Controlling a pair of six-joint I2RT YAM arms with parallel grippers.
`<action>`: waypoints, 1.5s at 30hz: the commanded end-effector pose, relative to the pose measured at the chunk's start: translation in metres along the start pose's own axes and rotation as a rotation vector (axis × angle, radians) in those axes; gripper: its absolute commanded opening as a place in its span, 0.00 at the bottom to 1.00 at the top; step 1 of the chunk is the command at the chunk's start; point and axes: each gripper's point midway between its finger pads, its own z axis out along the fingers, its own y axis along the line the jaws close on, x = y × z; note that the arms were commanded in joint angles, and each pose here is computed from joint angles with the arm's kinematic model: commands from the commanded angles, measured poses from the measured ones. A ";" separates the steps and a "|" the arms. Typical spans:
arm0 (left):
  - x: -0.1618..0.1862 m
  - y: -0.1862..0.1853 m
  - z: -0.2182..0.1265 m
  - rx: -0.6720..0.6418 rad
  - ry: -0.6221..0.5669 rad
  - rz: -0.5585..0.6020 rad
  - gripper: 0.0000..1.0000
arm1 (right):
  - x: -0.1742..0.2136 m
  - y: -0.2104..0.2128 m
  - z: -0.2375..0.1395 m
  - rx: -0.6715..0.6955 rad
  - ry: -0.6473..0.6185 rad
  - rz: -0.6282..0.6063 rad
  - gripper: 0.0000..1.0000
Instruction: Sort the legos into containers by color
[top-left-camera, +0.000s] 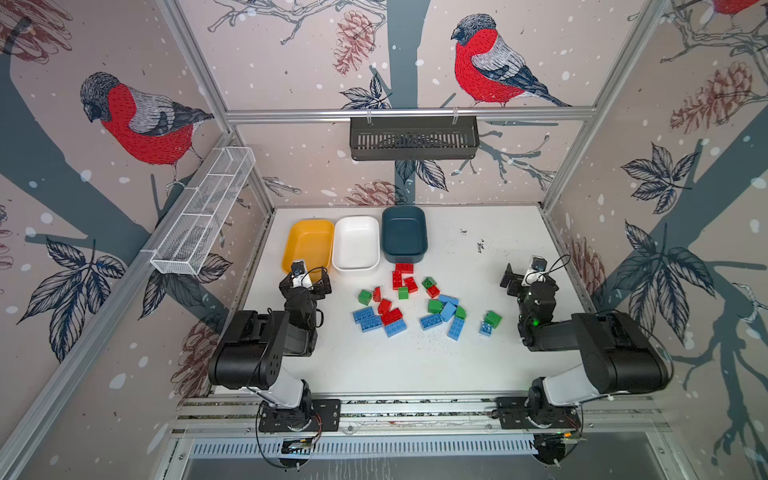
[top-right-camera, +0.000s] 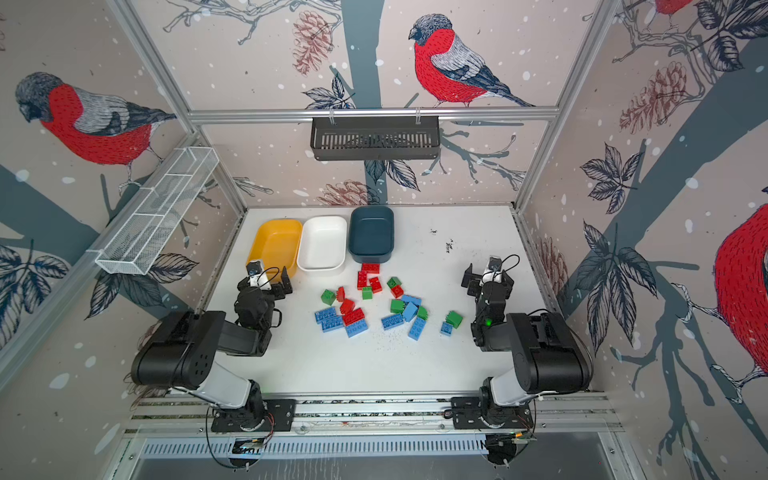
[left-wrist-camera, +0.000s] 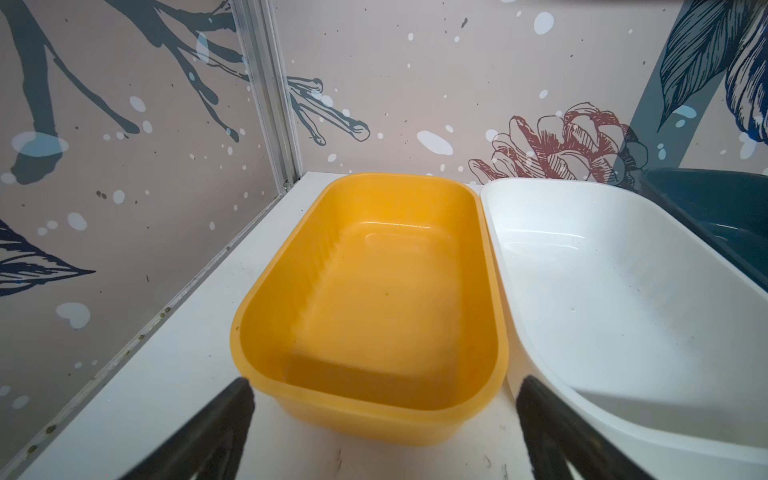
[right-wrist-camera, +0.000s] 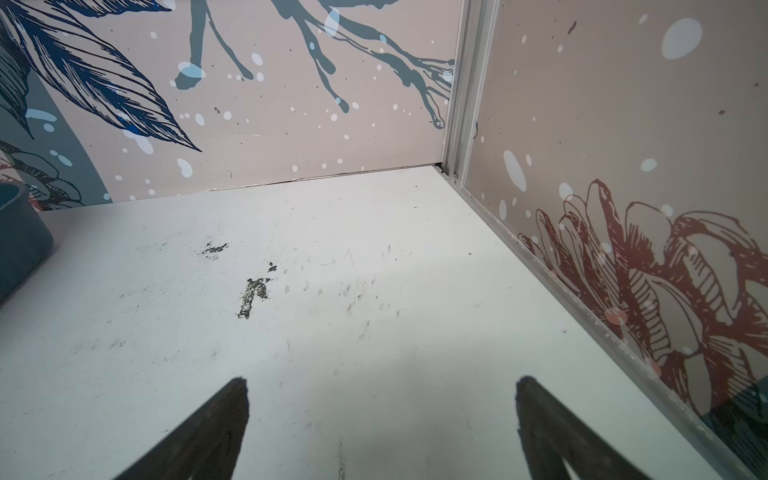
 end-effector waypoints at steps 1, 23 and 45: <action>-0.015 -0.001 0.000 0.009 -0.060 -0.011 0.98 | -0.007 -0.001 -0.001 0.005 -0.029 0.014 0.99; -0.015 -0.002 0.000 0.008 -0.060 -0.009 0.98 | -0.007 -0.001 0.000 0.003 -0.026 0.013 0.99; -0.088 -0.006 -0.034 -0.139 -0.007 -0.201 0.98 | -0.053 0.039 0.015 -0.087 0.181 0.173 0.99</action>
